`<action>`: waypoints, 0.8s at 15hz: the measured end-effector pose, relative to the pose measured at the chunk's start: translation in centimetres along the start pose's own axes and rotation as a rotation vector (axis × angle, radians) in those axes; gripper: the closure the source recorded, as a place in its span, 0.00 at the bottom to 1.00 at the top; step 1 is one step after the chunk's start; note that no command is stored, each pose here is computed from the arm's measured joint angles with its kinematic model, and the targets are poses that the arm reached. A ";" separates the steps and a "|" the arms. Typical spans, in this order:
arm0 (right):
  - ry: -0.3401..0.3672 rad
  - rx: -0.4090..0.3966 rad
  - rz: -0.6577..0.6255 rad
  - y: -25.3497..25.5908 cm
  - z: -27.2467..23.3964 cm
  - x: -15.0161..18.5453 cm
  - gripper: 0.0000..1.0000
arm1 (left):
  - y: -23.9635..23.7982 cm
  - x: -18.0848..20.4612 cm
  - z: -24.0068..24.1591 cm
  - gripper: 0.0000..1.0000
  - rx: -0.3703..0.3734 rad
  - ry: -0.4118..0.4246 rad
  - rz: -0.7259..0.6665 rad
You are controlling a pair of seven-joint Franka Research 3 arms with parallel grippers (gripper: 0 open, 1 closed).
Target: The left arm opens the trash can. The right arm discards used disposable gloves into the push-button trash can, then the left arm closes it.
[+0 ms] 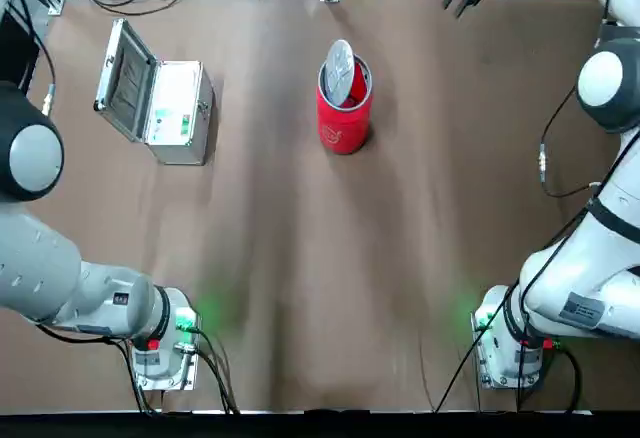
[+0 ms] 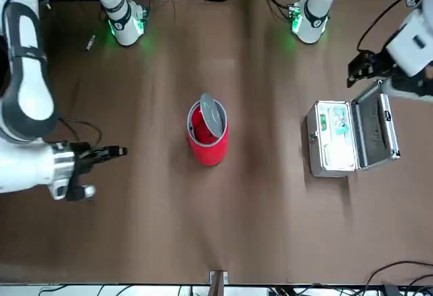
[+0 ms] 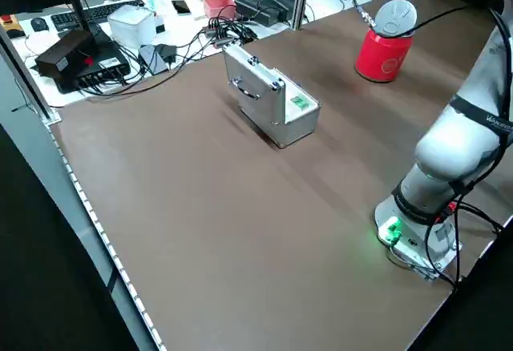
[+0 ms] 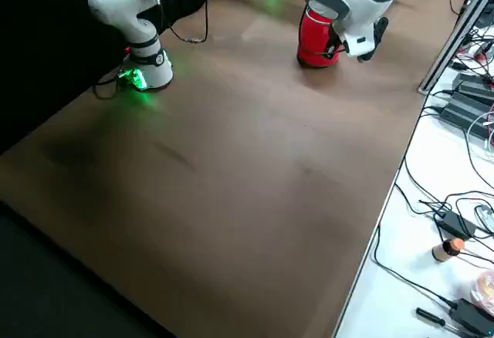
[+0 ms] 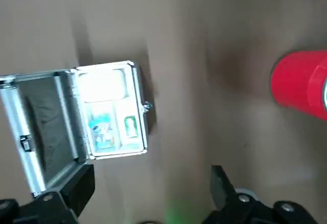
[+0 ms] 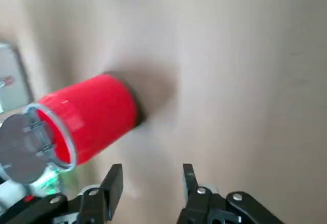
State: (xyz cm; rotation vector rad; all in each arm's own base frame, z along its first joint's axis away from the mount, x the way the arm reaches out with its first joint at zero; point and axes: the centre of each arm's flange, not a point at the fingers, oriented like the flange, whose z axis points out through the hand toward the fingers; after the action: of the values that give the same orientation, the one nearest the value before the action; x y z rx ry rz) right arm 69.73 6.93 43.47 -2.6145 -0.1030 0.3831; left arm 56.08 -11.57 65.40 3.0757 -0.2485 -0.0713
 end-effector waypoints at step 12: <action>0.208 -0.418 0.045 1.2 -12.8 -6.4 0.02 | 21.4 1.0 8.4 0.90 -0.072 -0.062 -0.174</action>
State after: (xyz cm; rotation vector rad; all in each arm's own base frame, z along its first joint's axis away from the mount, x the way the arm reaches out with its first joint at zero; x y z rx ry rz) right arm 67.30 -0.90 55.25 -3.0554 -0.0578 0.1086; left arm 53.27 -33.30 58.25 3.0184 0.0200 -0.1788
